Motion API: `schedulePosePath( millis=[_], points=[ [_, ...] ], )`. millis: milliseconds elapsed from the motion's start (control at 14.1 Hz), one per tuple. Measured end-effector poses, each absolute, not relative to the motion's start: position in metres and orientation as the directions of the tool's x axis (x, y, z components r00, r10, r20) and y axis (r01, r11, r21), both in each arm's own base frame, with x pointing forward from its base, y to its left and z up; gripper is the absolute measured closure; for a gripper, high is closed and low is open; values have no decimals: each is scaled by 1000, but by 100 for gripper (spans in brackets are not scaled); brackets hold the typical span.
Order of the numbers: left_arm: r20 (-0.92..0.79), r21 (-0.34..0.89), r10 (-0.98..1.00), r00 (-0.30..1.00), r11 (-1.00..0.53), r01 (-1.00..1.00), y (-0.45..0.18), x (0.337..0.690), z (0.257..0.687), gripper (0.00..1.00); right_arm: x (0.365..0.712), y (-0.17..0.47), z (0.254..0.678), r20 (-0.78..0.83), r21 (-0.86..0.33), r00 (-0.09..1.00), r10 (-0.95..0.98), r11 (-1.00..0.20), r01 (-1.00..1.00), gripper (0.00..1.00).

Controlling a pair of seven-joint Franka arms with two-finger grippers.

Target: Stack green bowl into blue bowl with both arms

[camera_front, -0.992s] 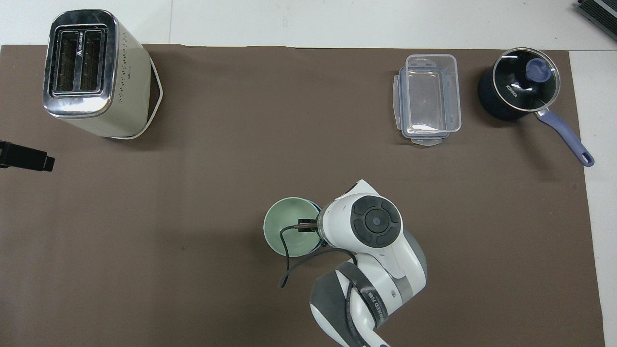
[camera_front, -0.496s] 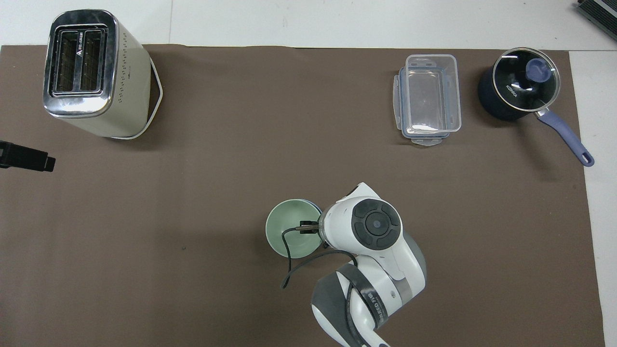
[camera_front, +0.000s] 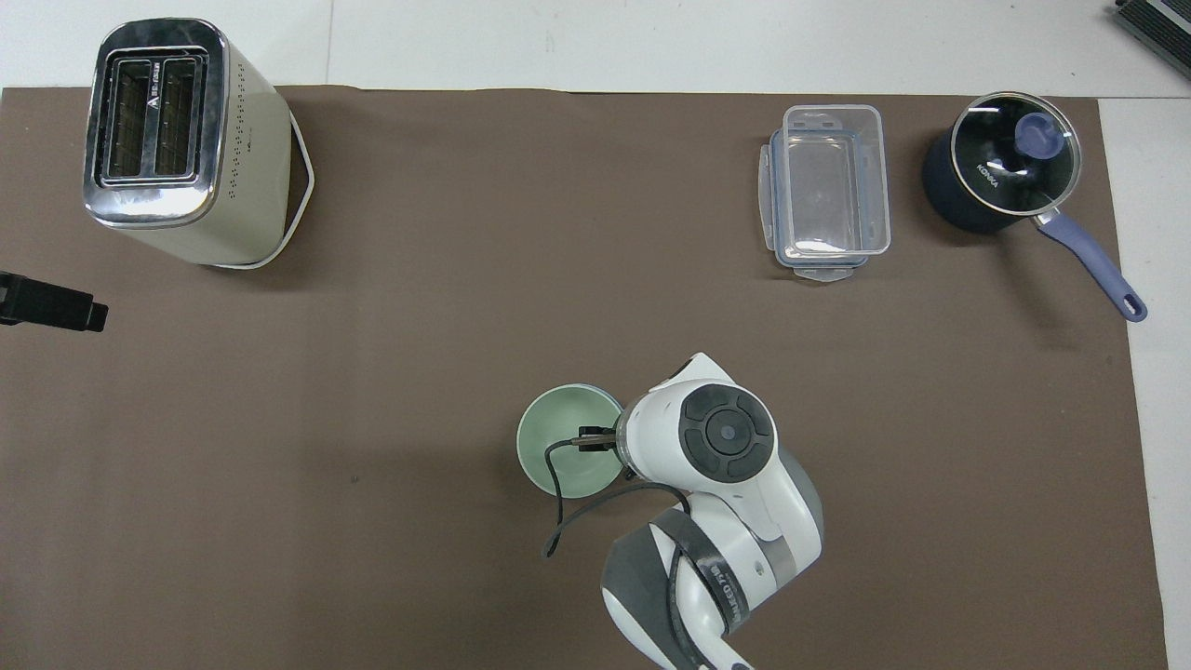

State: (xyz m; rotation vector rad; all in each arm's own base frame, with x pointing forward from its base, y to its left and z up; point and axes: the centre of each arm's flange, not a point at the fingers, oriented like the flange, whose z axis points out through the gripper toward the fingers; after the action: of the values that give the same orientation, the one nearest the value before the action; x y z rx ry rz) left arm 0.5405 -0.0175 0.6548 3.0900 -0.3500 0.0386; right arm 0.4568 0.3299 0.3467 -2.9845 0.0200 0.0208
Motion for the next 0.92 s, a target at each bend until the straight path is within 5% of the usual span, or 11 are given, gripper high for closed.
schedulePosePath(
  millis=[496, 921],
  points=[
    [28, 29, -226, 974, -974, -226, -19, 540, 655, 0, 466, 326, 383, 33, -176, 999, -25, -984, -19, 4],
    [28, 29, -226, 974, -974, -227, -19, 540, 655, 0, 498, 272, 462, 149, -104, 987, -60, -994, -45, 0]
  ],
)
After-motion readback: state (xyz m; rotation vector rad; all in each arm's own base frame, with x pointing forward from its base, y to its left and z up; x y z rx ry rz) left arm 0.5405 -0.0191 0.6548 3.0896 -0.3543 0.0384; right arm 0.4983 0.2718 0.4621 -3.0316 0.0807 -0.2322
